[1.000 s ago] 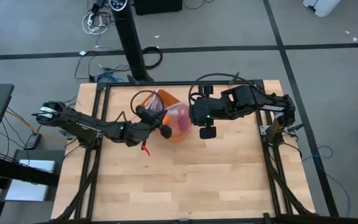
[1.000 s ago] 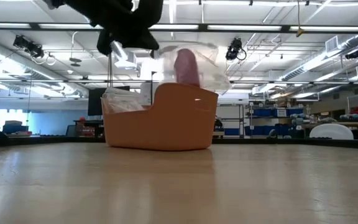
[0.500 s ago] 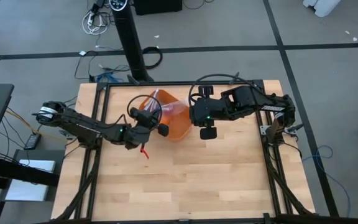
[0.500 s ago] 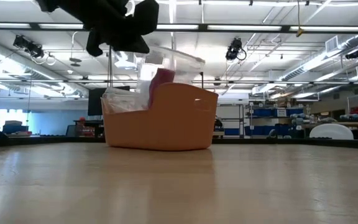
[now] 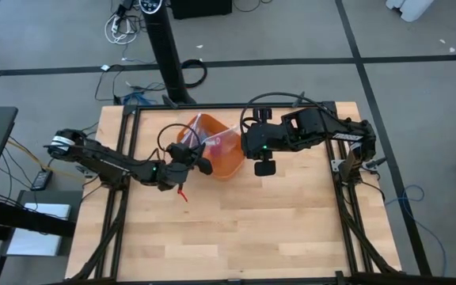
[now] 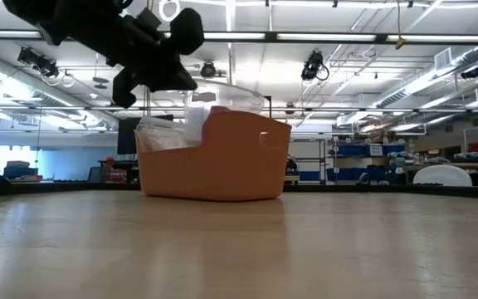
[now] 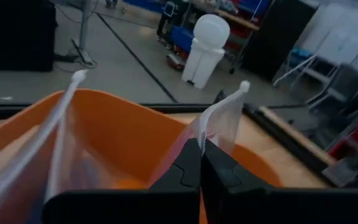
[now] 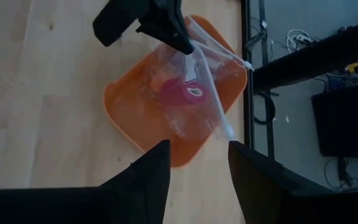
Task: Roll bandage
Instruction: Put the transparent zip bag inside the basket
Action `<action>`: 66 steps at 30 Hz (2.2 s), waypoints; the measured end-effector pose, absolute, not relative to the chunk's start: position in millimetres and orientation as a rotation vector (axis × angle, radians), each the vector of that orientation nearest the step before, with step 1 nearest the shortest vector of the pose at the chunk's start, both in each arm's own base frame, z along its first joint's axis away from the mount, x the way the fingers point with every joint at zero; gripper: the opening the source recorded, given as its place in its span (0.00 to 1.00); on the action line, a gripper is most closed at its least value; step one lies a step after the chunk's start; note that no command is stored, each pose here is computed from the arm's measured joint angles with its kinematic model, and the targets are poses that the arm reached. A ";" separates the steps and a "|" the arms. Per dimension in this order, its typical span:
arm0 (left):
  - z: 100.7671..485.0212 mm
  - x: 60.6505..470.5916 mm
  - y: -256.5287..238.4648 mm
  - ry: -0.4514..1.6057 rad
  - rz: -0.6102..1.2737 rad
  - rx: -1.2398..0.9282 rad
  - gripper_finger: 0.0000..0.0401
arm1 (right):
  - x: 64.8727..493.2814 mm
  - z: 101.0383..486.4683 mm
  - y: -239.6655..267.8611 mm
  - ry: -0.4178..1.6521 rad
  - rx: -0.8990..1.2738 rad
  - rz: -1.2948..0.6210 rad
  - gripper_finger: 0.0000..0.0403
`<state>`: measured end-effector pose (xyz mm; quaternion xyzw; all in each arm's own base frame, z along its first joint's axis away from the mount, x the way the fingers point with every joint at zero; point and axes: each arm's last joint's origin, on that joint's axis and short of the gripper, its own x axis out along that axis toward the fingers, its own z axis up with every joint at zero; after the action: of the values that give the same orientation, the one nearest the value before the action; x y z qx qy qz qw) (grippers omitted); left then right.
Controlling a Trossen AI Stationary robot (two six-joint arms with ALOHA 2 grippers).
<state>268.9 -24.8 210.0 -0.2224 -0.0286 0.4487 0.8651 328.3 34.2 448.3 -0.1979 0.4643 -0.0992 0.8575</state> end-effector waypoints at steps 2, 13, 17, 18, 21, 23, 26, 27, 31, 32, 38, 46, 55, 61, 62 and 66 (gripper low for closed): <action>213.6 270.3 -25.8 -0.098 0.925 -0.495 0.00 | 328.3 448.3 34.1 0.975 -0.416 -0.208 0.40; 214.5 273.6 -36.5 -0.207 0.965 -0.535 0.00 | 328.3 448.3 33.8 0.979 -0.432 -0.200 0.40; 200.2 278.9 -37.8 -0.197 0.994 -0.533 0.00 | 328.3 448.2 34.0 0.979 -0.429 -0.194 0.40; 196.0 280.0 -38.0 -0.188 1.004 -0.521 0.00 | 328.3 448.1 34.1 0.979 -0.427 -0.189 0.40; 187.5 282.0 -38.1 -0.209 1.047 -0.529 0.00 | 328.3 448.0 34.5 0.980 -0.422 -0.180 0.40; 183.3 283.5 -38.6 -0.230 1.046 -0.571 0.00 | 328.3 448.0 34.6 0.980 -0.421 -0.177 0.40; 176.8 285.7 -42.5 -0.265 1.046 -0.619 0.00 | 328.3 448.0 34.6 0.981 -0.420 -0.175 0.40; 176.2 286.5 -44.3 -0.280 1.041 -0.635 0.00 | 328.3 448.0 34.7 0.980 -0.420 -0.175 0.40; 178.6 286.6 -51.9 -0.330 1.034 -0.666 0.00 | 328.3 448.0 34.5 0.981 -0.422 -0.175 0.40; 180.2 286.1 -53.8 -0.342 1.039 -0.665 0.00 | 328.3 447.9 34.5 0.982 -0.424 -0.174 0.40; 197.8 290.8 -65.0 -0.347 1.019 -0.617 0.00 | 328.3 448.0 34.3 0.983 -0.433 -0.169 0.40; 192.7 296.1 -62.9 -0.236 0.930 -0.533 0.00 | 328.4 448.0 34.0 0.983 -0.436 -0.169 0.40; 190.7 318.7 -67.0 -0.084 0.724 -0.377 0.00 | 328.6 448.2 34.1 0.979 -0.434 -0.170 0.40; 192.3 315.2 -66.3 0.010 0.729 -0.227 0.00 | 328.7 448.0 34.6 0.980 -0.421 -0.154 0.40; 190.9 314.0 -66.0 0.038 0.733 -0.206 0.00 | 328.7 448.0 34.6 0.979 -0.417 -0.155 0.40; 190.2 308.7 -64.1 0.115 0.760 -0.125 0.00 | 328.4 447.8 34.6 0.982 -0.415 -0.156 0.40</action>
<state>308.7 -64.1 190.2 -0.0610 0.0562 0.3703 0.9252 328.4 34.6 447.8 -0.1974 0.4674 -0.0744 0.8585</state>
